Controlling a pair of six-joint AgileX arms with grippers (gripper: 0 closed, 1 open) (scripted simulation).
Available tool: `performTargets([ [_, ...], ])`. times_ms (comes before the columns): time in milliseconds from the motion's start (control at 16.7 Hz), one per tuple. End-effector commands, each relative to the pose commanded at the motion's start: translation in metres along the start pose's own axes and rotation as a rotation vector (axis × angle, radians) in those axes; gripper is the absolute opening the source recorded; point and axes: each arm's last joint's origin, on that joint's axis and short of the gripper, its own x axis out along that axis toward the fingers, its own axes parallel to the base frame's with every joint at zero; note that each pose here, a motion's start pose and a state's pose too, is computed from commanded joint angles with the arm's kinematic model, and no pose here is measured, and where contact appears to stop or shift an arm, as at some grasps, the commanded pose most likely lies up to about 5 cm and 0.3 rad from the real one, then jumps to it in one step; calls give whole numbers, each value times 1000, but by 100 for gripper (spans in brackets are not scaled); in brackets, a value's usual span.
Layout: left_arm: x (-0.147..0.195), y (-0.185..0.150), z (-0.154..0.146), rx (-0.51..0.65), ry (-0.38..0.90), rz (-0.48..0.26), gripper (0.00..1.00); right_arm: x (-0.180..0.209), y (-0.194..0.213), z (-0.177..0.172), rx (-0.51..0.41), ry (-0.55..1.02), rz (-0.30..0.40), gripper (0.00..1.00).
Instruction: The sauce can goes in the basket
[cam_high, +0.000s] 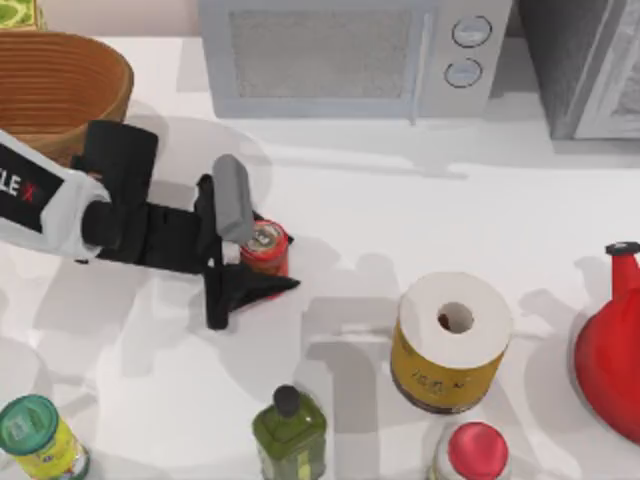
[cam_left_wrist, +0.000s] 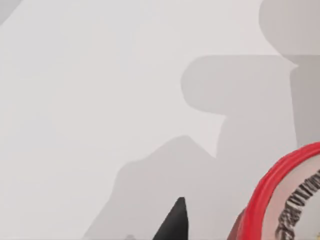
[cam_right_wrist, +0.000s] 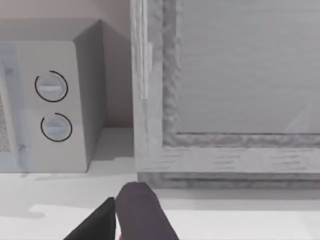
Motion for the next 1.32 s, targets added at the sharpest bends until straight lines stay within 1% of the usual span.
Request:
performTargets([
  [300, 0, 0, 0, 0, 0, 0, 2, 0, 0, 0, 0, 0, 0, 100],
  [360, 0, 0, 0, 0, 0, 0, 0, 0, 0, 0, 0, 0, 0, 100],
  [780, 0, 0, 0, 0, 0, 0, 0, 0, 0, 0, 0, 0, 0, 100],
  [900, -1, 1, 1, 1, 0, 5, 0, 0, 0, 0, 0, 0, 0, 100],
  [960, -4, 2, 3, -1, 5, 18, 0, 0, 0, 0, 0, 0, 0, 100],
  [1080, -15, 9, 17, -13, 23, 87, 0, 0, 0, 0, 0, 0, 0, 100],
  [1200, -36, 19, 44, -27, 37, 205, 0, 0, 0, 0, 0, 0, 0, 100],
  [1320, -60, 25, 75, -23, 25, 318, 0, 0, 0, 0, 0, 0, 0, 100],
])
